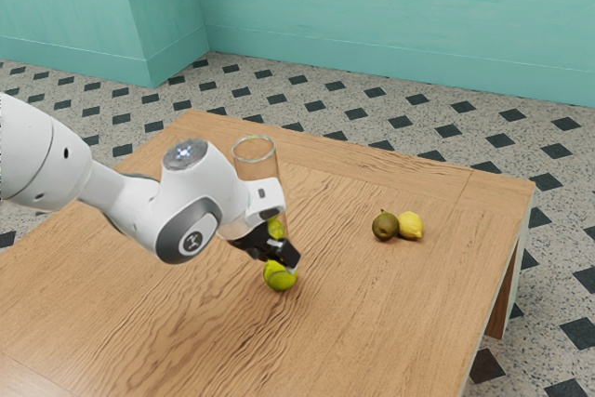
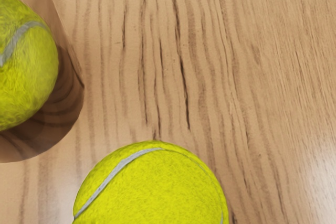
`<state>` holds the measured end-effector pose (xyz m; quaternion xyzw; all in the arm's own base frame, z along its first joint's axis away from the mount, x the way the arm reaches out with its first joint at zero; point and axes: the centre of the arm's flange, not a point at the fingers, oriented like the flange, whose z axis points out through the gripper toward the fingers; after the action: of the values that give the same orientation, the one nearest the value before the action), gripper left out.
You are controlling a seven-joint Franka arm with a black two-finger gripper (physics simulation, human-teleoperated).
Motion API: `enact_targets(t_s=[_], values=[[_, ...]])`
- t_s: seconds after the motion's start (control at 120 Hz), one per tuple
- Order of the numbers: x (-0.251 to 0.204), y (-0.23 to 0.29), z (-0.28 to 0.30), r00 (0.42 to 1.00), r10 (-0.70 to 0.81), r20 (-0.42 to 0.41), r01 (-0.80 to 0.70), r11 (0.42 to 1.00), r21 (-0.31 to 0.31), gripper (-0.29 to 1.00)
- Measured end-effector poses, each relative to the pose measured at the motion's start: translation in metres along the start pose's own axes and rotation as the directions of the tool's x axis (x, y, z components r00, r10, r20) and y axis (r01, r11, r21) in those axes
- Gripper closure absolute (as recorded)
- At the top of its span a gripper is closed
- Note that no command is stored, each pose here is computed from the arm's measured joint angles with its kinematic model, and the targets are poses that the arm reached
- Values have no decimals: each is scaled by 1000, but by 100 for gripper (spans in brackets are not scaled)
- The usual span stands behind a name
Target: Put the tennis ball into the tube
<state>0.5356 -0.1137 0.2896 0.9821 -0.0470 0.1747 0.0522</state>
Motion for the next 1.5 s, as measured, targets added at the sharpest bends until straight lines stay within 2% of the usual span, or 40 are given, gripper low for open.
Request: enact_targets(t_s=[0.883, 1.1, 1.275, 1.5], values=[[2, -12, 47, 999, 32, 37, -31, 999, -22, 0], [2, -12, 50, 999, 27, 41, -26, 999, -26, 19], [2, -12, 49, 999, 27, 41, -26, 999, -26, 29], [8, -5, 16, 999, 51, -3, -51, 999, -7, 40]])
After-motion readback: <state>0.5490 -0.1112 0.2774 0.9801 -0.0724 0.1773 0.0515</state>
